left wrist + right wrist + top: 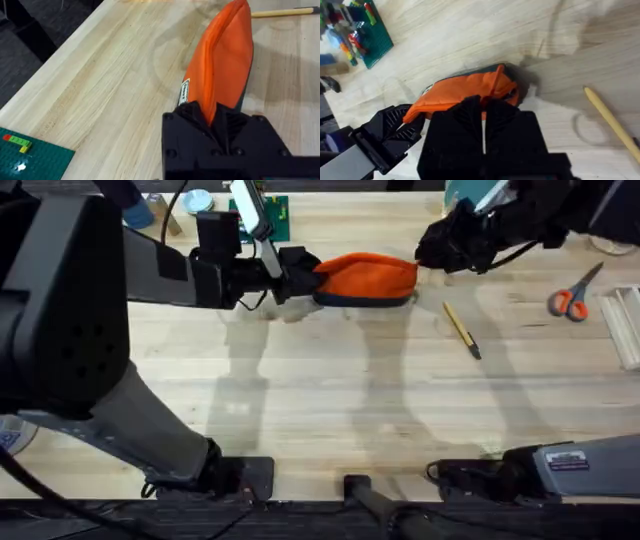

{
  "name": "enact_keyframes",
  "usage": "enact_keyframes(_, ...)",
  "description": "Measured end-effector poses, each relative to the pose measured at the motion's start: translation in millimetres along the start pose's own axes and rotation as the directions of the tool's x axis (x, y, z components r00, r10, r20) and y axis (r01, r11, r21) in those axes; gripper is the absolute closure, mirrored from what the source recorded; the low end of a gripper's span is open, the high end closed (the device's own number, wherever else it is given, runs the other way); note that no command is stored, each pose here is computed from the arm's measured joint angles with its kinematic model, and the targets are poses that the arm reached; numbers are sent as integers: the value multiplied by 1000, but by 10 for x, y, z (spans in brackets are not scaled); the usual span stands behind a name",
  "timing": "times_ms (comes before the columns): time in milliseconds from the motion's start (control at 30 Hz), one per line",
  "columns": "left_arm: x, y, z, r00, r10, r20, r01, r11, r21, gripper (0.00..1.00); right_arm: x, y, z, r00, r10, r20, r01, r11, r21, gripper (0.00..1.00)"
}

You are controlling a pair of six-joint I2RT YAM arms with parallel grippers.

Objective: Unzip the bag, pick up the pens from the table one at a time and place them inside, then zip the bag closed.

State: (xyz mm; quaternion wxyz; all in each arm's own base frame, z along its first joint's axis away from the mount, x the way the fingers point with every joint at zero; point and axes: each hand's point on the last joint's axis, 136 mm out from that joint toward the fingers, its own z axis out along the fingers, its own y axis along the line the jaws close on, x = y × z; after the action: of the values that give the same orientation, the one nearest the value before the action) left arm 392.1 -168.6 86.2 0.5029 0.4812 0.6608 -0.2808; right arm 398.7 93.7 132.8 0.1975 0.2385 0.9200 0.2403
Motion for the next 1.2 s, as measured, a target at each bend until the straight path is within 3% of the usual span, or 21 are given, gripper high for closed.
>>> enact_keyframes(467, 1, 1, 1, 1000, 0, -1, 0, 1000, -1, 959, 55, 353, 84, 979, -188, 73, 190, 982, -22, 968)
enact_keyframes(1200, 8, 14, -8, 1000, -1, -2, 1, 1000, -5, 959, 249, 776, 147, 943, -310, 125, 320, 945, -67, 968)
